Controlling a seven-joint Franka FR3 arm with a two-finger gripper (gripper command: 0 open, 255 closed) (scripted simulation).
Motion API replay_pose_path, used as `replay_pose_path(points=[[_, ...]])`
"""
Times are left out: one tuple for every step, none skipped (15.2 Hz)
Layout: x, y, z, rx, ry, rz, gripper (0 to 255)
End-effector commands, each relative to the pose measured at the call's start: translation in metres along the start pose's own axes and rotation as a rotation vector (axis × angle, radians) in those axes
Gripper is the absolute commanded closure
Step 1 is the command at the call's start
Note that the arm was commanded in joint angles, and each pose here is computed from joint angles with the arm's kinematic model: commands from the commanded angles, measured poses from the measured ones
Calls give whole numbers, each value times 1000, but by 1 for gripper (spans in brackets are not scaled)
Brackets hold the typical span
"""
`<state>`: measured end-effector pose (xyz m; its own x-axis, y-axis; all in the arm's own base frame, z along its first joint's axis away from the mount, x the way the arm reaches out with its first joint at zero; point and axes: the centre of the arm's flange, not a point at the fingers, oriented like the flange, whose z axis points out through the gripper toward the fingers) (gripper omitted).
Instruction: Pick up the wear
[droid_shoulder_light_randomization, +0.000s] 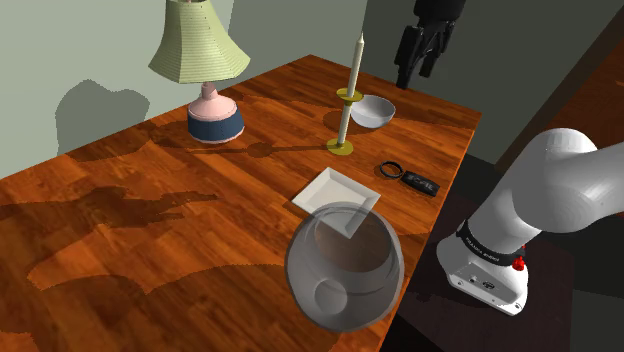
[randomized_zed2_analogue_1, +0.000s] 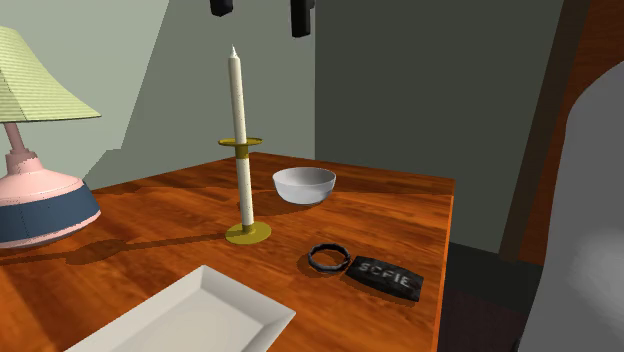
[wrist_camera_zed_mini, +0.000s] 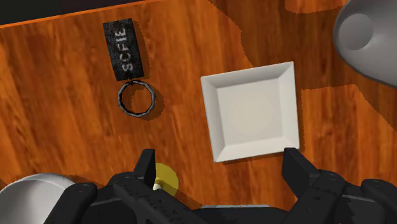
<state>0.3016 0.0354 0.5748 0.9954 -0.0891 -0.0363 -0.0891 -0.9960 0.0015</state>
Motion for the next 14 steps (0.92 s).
replay_pose_path(points=[[0,0,0,0,0,0,0],[1,6,12,0,-6,-1,0],[1,11,24,0,-13,-2,0],[1,17,36,0,-19,-4,0],[2,23,48,-1,-25,-5,0],[2,28,60,-1,-31,-6,0],[2,34,72,-1,-38,-7,0],[2,40,83,-1,-44,-8,0],[2,45,95,-1,-50,-10,0],[2,51,107,-1,-56,-11,0],[2,57,119,-2,-63,-12,0],[2,62,131,-2,-69,-13,0],[2,68,143,-2,-75,-14,0],[2,74,155,-2,-81,-16,0]])
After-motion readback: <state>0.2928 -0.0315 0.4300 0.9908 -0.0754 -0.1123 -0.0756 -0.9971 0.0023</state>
